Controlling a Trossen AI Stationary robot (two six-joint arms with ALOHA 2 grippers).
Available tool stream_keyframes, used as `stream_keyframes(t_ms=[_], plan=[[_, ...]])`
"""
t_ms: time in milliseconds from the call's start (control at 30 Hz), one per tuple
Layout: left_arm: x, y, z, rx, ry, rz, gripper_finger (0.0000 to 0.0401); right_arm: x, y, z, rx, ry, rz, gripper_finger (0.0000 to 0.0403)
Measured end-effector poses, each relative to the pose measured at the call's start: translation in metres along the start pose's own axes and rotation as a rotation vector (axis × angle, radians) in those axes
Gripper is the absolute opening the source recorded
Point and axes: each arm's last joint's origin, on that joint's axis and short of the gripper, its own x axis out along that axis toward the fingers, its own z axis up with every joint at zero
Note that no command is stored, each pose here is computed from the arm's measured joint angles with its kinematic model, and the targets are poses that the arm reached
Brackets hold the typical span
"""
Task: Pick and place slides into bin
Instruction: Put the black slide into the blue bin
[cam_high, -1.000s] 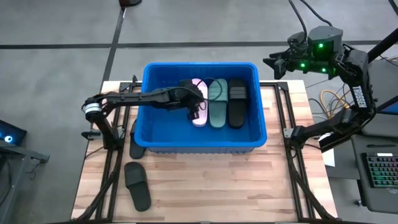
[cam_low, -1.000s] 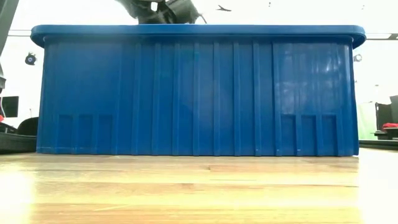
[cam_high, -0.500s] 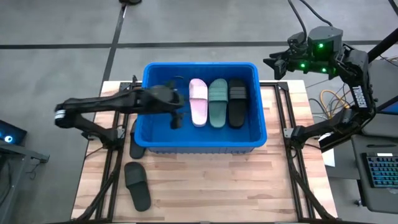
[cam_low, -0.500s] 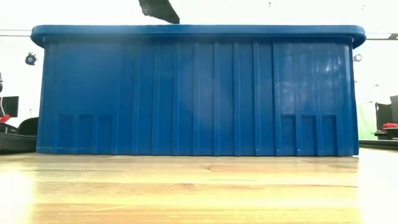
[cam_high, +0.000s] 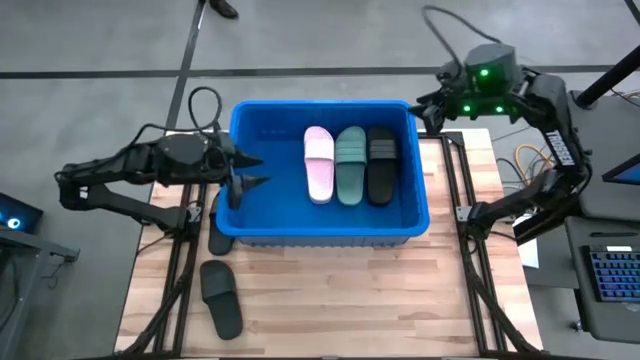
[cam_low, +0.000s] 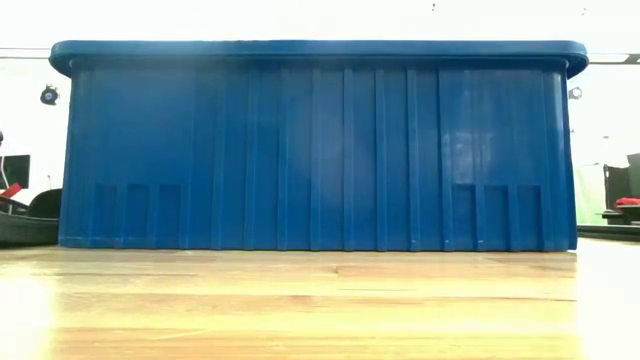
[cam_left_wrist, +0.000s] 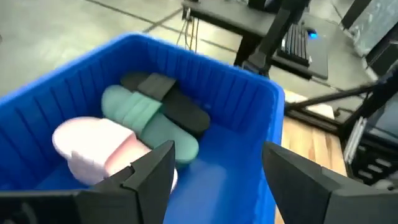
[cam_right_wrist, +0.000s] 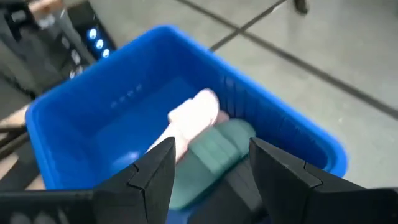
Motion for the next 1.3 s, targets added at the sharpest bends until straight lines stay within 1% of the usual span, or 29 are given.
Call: stream_keyframes(t_ms=[100,167,300,400,467,600,800,900,1000,1167,1300], plan=[[-0.008,0.005,-0.008,0.005,0.079,0.035,0.0224,0.01,0.0,-0.002,0.007,0.062,0.011,0.0194],[-0.011,0.009,-0.014,-0.026,0.133,0.083,0.0224,0.014,0.0,-0.003,0.015,0.092,0.004,0.0194],[-0.015,0.016,-0.031,-0.049,0.289,0.172,0.0224,0.017,0.0,-0.002,0.027,0.095,-0.001,0.0194],[-0.012,0.017,-0.04,-0.042,0.385,0.196,0.0224,0.016,0.0,-0.001,0.036,0.085,-0.001,0.0194],[-0.009,0.017,-0.043,-0.016,0.438,0.189,0.0224,0.016,0.0,-0.002,0.036,0.088,-0.001,0.0194],[-0.004,0.019,-0.053,0.087,0.576,0.217,0.0224,0.015,0.0,-0.002,0.036,0.086,-0.001,0.0194],[-0.009,0.024,-0.065,0.208,0.769,0.267,0.0224,0.018,0.0,-0.001,0.038,0.079,-0.005,0.0194],[-0.018,0.029,-0.067,0.244,0.778,0.307,0.0224,0.02,0.0,-0.001,0.082,0.078,-0.009,0.0194],[-0.032,0.034,-0.067,0.282,0.742,0.345,0.0224,0.022,0.0,0.0,0.111,0.076,-0.01,0.0194],[-0.054,0.04,-0.067,0.254,0.674,0.339,0.0224,0.027,-0.001,-0.002,0.14,0.093,-0.016,0.0194],[-0.055,0.043,-0.075,0.26,0.679,0.358,0.0224,0.03,-0.001,-0.004,0.142,0.104,-0.019,0.0194]])
